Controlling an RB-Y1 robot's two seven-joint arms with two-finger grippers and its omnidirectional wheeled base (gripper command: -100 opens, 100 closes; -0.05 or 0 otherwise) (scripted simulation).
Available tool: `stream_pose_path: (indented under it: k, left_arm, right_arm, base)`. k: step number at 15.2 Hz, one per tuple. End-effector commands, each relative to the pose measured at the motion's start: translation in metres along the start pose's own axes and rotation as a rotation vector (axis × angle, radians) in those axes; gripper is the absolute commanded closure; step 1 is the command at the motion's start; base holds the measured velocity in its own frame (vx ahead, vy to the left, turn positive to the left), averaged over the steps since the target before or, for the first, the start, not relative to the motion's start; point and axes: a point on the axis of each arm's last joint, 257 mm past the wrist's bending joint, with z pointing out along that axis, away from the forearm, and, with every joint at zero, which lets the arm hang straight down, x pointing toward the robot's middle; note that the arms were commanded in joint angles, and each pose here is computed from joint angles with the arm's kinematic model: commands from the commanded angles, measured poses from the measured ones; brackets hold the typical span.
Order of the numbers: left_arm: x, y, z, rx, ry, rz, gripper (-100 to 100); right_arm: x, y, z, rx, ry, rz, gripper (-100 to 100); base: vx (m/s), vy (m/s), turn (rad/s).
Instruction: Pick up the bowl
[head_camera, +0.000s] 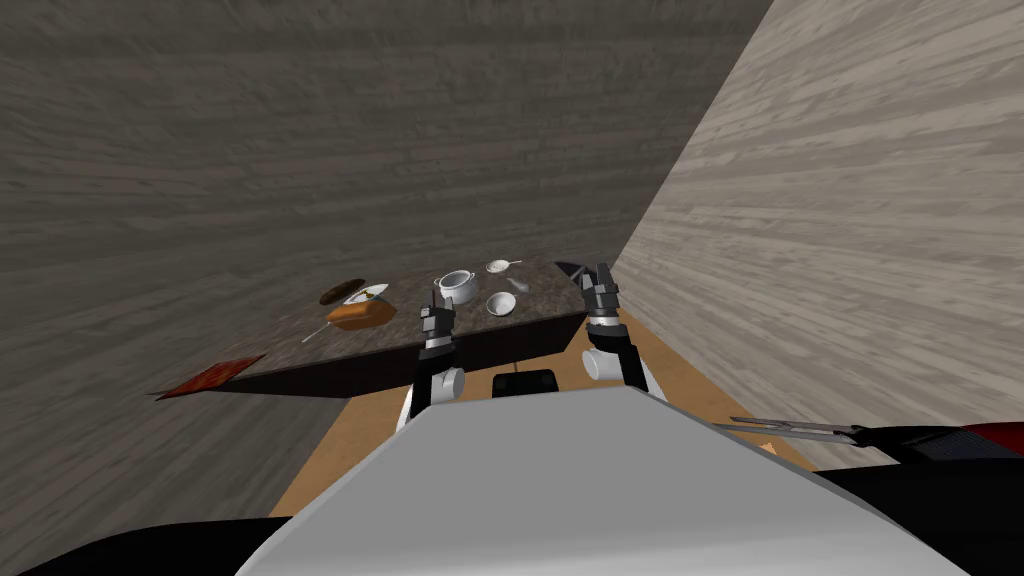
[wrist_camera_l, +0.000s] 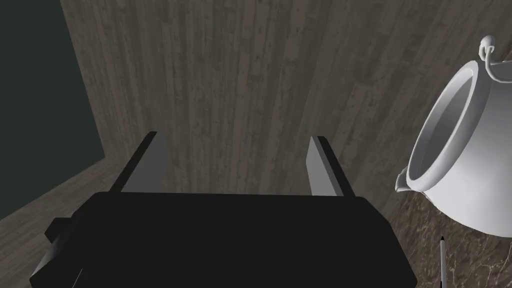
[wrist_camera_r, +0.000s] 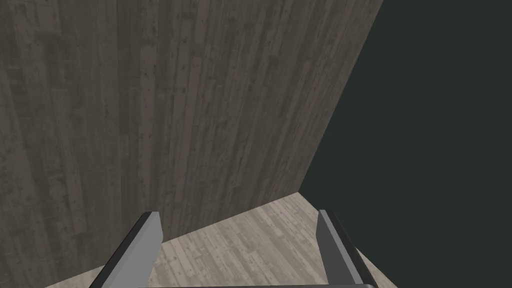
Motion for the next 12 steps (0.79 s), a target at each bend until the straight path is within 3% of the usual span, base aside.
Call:
stream_pose_path:
  k: [1, 12]
  left_arm:
    - [0.002, 0.004, 0.001, -0.020, 0.023, 0.018, -100]
    - [0.005, 0.032, 0.012, -0.153, 0.087, 0.098, -100]
  right_arm:
    - [0.000, 0.000, 0.000, 0.000, 0.000, 0.000, 0]
    - [0.000, 0.000, 0.000, 0.000, 0.000, 0.000, 0]
  base:
    - [-0.004, -0.010, 0.020]
    - [-0.010, -0.039, 0.035]
